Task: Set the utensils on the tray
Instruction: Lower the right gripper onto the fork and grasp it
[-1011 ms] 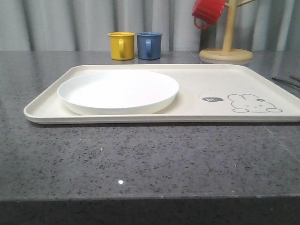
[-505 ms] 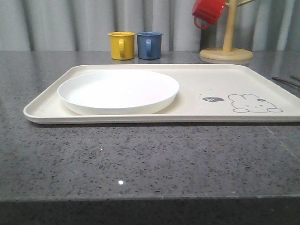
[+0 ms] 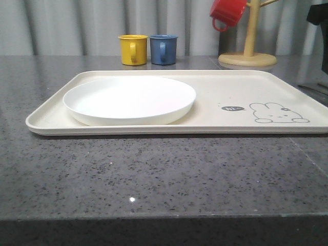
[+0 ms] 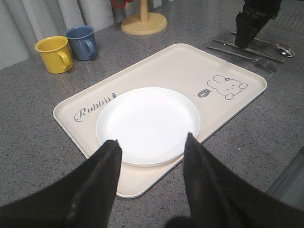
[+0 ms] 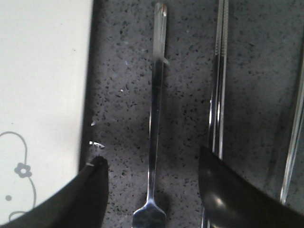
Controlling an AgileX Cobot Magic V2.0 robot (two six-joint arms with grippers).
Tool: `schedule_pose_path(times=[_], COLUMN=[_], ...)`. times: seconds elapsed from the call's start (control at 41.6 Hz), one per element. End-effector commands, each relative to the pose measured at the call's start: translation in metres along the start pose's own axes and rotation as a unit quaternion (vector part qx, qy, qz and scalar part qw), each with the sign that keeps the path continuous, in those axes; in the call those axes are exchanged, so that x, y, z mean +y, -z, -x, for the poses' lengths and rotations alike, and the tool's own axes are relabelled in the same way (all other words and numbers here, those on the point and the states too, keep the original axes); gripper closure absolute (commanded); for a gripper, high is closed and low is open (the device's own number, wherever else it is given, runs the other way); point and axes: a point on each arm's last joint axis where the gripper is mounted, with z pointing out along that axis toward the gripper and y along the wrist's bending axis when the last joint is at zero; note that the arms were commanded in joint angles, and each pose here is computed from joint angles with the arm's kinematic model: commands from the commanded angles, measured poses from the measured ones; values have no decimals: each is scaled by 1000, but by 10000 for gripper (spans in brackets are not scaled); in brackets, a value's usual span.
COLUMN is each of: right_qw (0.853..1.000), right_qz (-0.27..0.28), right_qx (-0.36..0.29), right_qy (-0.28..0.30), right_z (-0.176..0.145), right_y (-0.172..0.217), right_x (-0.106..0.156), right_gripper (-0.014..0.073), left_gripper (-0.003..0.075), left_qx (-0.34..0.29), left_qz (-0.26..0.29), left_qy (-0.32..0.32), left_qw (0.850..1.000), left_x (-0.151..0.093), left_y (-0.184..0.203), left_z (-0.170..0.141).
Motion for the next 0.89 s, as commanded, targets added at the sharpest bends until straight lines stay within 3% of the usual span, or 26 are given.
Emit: schedule_pose_path(times=[0.0, 0.457, 0.866], right_qw=[1000, 1000, 999], right_qz=[-6, -5, 3], right_qx=[-24, 20, 42], right_qy=[3, 3, -1], right_z=[9, 15, 11], right_y=[12, -23, -23], right_x=[0, -1, 1], right_gripper=[150, 164, 601], left_gripper=[406, 406, 406], left_qx=[-51, -51, -51], left_qz=[-1, -1, -1], left_qy=[2, 2, 2], left_qw=[999, 999, 999], left_x=[1, 1, 1], left_y=[4, 4, 4], left_z=[14, 14, 14])
